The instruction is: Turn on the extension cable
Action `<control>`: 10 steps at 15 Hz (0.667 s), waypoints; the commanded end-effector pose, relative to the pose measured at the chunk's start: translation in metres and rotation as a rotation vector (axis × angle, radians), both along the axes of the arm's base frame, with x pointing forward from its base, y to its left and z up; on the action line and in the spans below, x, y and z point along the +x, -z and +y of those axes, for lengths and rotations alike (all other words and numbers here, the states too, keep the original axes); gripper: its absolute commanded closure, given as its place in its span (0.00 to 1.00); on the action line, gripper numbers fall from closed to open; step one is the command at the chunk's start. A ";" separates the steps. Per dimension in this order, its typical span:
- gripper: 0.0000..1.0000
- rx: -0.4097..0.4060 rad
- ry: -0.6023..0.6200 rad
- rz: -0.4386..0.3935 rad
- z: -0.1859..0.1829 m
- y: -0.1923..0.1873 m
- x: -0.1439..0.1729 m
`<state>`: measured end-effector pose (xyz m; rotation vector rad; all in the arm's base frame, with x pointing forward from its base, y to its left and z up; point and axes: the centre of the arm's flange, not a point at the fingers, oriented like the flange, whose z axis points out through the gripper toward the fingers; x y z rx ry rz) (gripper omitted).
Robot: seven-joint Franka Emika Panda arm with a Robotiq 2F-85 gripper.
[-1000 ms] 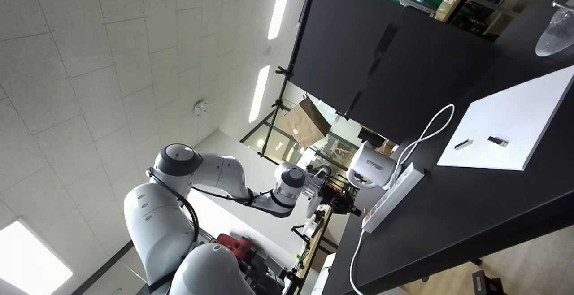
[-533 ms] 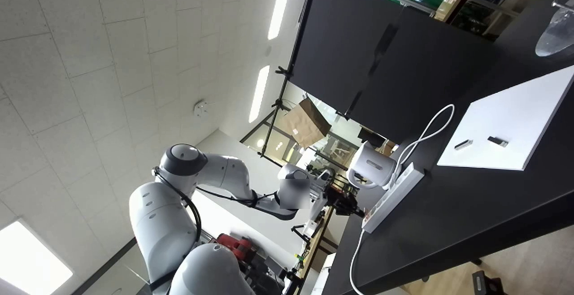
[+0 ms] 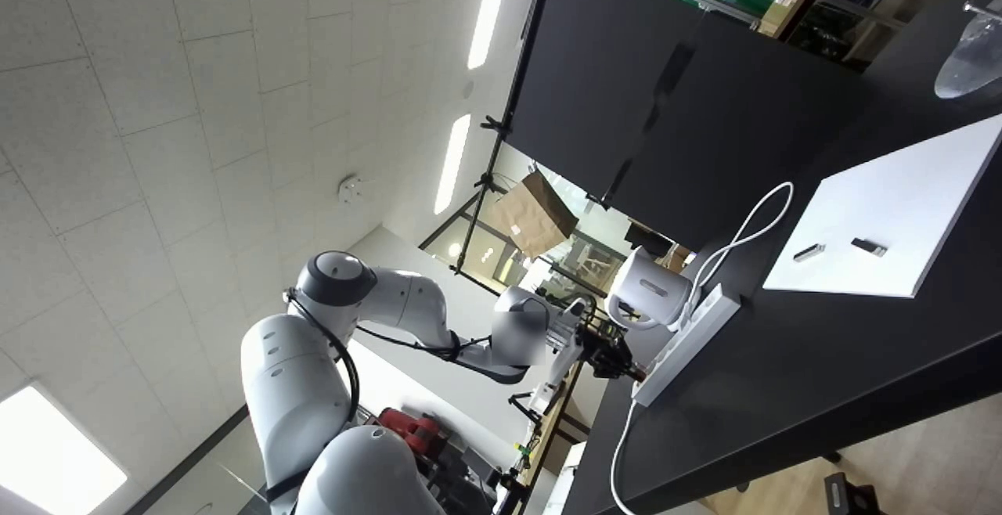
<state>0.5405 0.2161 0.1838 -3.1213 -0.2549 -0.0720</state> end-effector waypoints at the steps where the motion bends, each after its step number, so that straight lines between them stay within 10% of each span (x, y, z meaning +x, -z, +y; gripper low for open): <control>1: 1.00 0.026 0.003 0.035 0.002 0.005 0.014; 10: 1.00 -0.010 0.032 -0.005 0.008 0.026 -0.012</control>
